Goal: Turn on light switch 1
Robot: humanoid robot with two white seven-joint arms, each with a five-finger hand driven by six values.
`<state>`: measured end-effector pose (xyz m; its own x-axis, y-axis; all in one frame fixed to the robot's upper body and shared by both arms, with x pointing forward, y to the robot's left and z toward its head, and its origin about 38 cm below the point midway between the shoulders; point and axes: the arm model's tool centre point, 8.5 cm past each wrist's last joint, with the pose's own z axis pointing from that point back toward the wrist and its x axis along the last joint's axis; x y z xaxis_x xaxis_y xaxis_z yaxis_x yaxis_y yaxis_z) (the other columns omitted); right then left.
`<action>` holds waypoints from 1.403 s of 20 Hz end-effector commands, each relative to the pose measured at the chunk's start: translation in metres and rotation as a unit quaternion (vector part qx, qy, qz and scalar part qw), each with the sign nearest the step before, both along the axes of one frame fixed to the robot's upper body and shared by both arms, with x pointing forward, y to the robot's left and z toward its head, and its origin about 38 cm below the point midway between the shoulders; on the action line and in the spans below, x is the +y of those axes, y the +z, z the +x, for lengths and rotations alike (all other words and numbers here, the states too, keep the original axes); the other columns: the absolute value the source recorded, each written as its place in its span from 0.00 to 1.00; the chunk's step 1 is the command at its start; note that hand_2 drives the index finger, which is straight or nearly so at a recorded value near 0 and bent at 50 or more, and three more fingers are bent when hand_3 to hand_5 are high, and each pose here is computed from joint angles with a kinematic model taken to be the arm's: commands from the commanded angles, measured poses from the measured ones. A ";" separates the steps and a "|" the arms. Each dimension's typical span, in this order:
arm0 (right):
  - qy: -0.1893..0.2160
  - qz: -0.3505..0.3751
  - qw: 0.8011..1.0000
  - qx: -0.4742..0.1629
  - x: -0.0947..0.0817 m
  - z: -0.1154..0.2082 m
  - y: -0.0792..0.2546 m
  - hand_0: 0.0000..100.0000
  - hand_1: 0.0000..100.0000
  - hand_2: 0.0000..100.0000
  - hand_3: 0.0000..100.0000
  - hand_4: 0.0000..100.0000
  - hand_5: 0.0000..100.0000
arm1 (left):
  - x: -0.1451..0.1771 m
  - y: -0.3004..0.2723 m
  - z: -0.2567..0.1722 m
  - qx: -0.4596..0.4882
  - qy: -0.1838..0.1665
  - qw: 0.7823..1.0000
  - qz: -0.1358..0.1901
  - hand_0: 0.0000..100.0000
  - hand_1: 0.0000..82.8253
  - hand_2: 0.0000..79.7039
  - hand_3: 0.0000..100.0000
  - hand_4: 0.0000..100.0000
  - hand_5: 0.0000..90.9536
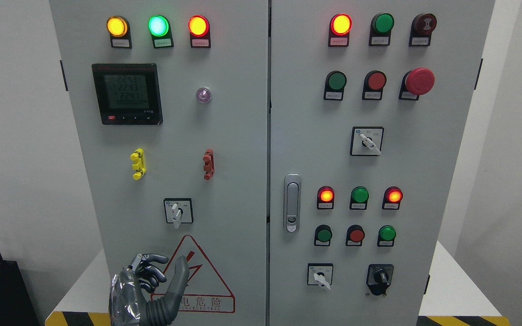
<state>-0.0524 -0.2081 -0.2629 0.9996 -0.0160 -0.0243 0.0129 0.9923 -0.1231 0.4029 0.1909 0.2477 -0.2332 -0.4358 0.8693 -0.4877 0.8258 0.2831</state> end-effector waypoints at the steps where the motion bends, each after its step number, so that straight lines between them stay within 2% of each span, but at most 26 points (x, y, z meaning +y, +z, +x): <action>1: 0.002 0.001 1.000 0.000 0.000 0.000 0.000 0.12 0.39 0.00 0.00 0.00 0.00 | -0.025 0.012 0.010 -0.002 -0.032 0.999 -0.018 0.19 0.63 0.68 0.87 0.87 0.87; 17: 0.002 0.001 1.000 0.000 0.000 0.000 0.000 0.12 0.39 0.00 0.00 0.00 0.00 | -0.012 0.020 0.029 0.018 0.023 0.999 -0.045 0.18 0.68 0.65 0.88 0.87 0.88; 23: 0.002 0.001 1.000 0.000 0.000 0.000 0.000 0.12 0.39 0.00 0.00 0.00 0.00 | -0.009 0.017 0.037 0.029 0.012 0.997 -0.073 0.19 0.68 0.64 0.88 0.86 0.88; 28: 0.002 0.001 1.000 0.000 0.000 0.000 0.000 0.12 0.39 0.00 0.00 0.00 0.00 | -0.002 0.026 0.039 0.016 0.018 0.997 -0.080 0.19 0.67 0.63 0.88 0.86 0.86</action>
<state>-0.0524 -0.2080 -0.2629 0.9996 -0.0160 -0.0243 0.0129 0.9923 -0.1230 0.4354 0.1810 0.2711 -0.1903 -0.3218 0.9275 -0.4998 0.8449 0.1906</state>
